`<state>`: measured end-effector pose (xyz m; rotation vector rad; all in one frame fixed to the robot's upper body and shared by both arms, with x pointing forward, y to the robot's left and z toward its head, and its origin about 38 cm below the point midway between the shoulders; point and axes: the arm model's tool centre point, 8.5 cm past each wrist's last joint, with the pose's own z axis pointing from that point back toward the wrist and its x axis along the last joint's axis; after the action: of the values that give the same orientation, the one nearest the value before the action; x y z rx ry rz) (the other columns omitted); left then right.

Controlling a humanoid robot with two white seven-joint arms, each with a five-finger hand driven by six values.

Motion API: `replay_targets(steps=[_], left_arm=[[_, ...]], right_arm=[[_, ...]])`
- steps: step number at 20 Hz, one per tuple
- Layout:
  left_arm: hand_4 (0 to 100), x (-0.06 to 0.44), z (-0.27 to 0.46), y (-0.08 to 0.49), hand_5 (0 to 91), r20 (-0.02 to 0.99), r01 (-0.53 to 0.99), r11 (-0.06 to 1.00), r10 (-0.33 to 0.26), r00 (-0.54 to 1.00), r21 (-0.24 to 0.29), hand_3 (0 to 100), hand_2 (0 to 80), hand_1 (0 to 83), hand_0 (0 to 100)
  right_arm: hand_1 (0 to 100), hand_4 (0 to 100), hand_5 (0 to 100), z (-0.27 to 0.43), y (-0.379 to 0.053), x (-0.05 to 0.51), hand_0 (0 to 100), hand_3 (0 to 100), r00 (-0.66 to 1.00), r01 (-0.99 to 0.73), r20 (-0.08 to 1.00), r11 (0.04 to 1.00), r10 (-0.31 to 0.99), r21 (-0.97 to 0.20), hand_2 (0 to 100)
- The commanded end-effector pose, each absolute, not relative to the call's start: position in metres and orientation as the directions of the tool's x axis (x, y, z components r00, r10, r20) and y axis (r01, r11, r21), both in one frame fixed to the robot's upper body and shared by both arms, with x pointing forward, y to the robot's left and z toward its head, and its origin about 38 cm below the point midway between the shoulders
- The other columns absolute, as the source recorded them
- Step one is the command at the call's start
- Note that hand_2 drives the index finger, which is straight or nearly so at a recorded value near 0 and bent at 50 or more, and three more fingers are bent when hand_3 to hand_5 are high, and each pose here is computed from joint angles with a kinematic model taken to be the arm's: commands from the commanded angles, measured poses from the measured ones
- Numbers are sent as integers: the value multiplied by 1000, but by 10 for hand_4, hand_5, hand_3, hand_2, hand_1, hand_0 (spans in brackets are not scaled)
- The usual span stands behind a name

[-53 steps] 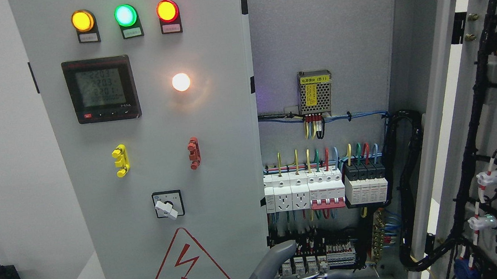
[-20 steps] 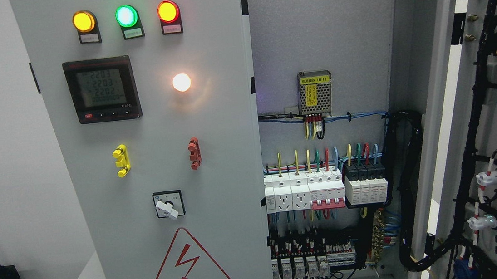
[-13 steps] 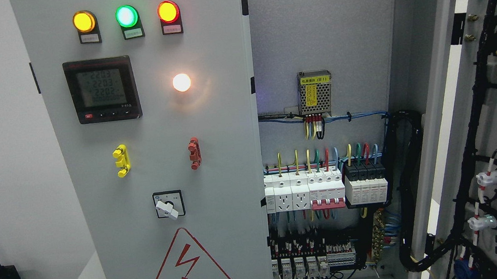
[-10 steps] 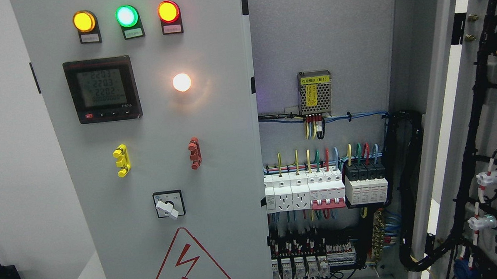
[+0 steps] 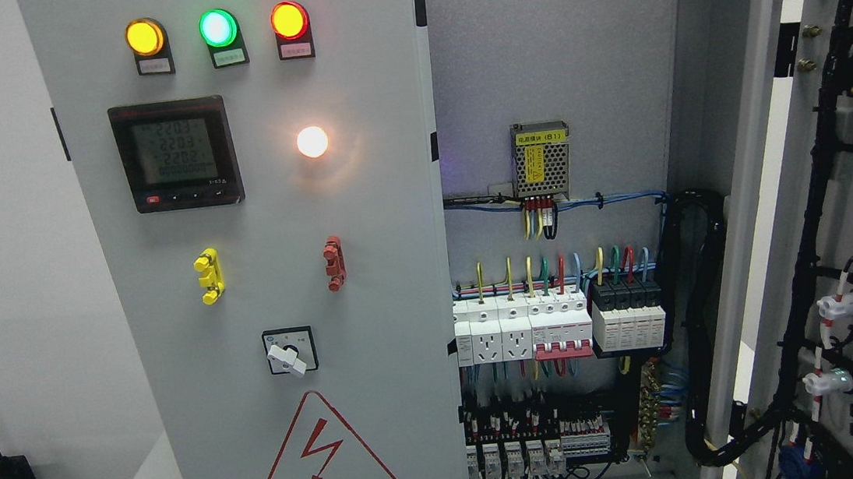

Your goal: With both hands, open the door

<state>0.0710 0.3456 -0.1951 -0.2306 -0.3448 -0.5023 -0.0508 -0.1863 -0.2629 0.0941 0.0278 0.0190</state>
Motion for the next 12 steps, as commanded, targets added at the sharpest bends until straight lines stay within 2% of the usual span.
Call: replay_targets(steps=[1, 3, 4, 6, 12], left_arm=[[31, -42, -254, 266, 0, 117, 259, 934, -237, 965, -247, 0, 0, 0, 0], [31, -43, -256, 242, 0, 155, 227, 938, -191, 969, -263, 0, 0, 0, 0], [31, -45, -257, 238, 0, 153, 210, 946, -176, 973, -248, 0, 0, 0, 0], [31, -46, -258, 233, 0, 137, 168, 961, -140, 981, -219, 0, 0, 0, 0], [31, -69, -258, 230, 0, 68, 71, 976, -58, 996, -207, 0, 0, 0, 0]], right_arm=[[0, 0, 0, -263, -186, -51, 107, 0, 999, -17, -26, 995, 20, 95, 0], [0, 0, 0, -263, -186, -51, 106, 0, 999, -19, -26, 995, 21, 95, 0], [0, 0, 0, -263, -186, -51, 106, 0, 999, -17, -26, 995, 20, 95, 0], [0, 0, 0, -263, -186, -51, 107, 0, 999, -19, -26, 995, 21, 95, 0], [0, 0, 0, -263, -185, -46, 107, 0, 1000, -20, -7, 995, 21, 98, 0]])
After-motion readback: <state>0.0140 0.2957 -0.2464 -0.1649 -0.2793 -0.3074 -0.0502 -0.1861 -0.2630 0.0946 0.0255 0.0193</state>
